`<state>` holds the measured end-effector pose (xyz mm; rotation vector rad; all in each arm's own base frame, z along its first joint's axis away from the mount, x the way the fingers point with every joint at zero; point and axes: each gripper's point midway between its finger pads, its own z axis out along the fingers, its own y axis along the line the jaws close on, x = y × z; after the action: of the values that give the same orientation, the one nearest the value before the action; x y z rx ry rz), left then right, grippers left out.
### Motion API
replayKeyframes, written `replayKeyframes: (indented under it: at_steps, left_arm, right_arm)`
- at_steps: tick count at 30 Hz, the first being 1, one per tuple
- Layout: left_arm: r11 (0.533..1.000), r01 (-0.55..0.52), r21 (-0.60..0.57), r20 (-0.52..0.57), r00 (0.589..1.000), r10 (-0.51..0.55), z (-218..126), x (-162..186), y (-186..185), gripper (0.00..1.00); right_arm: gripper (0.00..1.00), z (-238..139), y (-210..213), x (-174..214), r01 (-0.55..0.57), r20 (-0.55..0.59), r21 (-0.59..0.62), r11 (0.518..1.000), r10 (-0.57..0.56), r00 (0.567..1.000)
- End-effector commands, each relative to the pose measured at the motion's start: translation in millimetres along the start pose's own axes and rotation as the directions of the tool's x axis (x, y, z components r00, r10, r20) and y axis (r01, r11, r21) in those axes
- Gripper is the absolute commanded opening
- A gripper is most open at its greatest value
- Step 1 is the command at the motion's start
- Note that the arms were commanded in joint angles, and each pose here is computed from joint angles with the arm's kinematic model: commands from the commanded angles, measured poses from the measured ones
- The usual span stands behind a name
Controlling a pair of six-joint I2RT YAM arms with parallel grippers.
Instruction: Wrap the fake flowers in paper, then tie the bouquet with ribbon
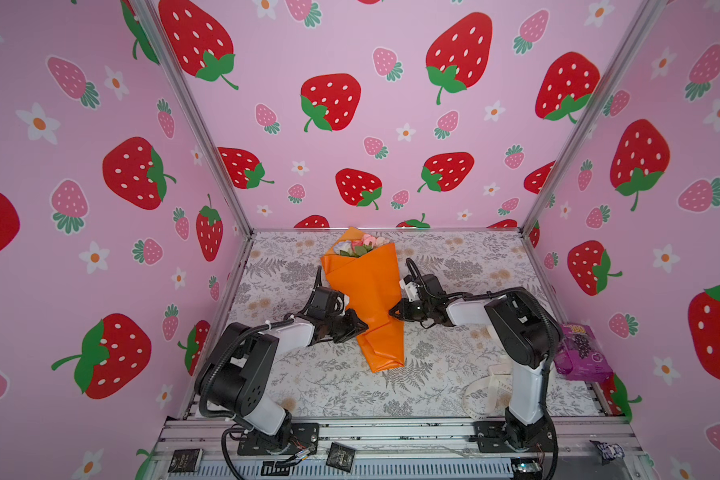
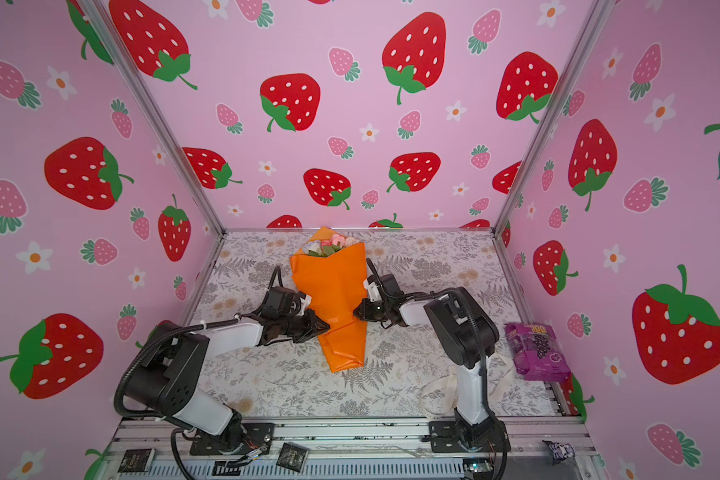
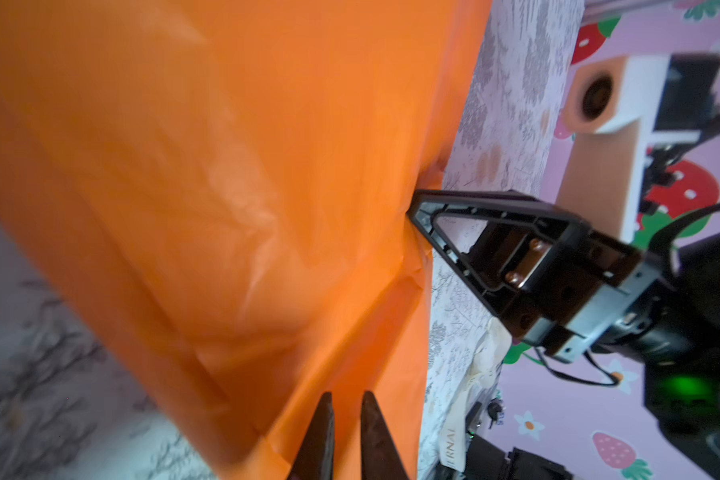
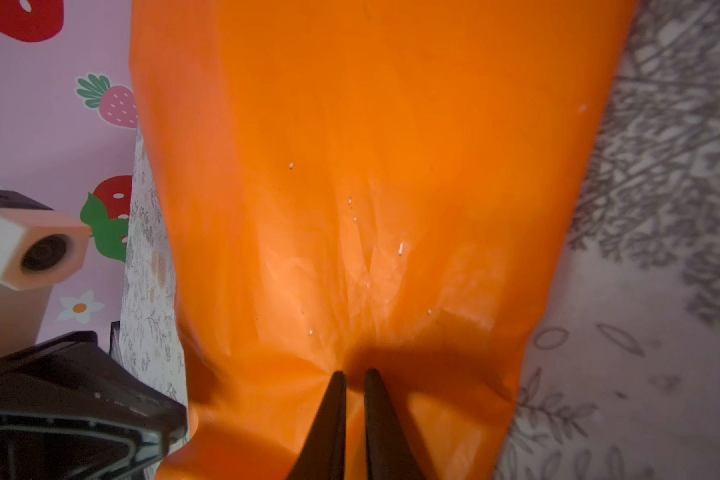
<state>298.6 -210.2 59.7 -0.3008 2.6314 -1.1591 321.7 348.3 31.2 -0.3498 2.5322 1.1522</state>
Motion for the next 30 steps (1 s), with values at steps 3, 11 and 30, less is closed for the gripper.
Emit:
replayKeyframes:
  at_steps: [3, 11, 30]
  left_arm:
    - [0.990, 0.023, -0.140, 0.092, 0.996, -0.010, -26.4, -24.4, 18.1, 0.48]
    - [0.984, 0.127, -0.126, 0.125, 0.986, -0.111, -23.0, -61.8, 42.4, 0.63]
    - [0.982, 0.185, 0.032, 0.067, 0.980, -0.187, 18.7, -106.2, 49.4, 0.26]
  right_arm:
    - [0.27, -23.7, 17.9, -25.0, 0.056, 0.067, -0.007, 0.998, -0.055, 0.996]
    - [0.46, -30.2, -16.8, -51.0, 0.055, 0.086, 0.109, 0.993, -0.065, 0.994]
    - [0.51, 20.0, -36.3, -74.6, 0.049, 0.011, -0.094, 0.994, -0.048, 0.999]
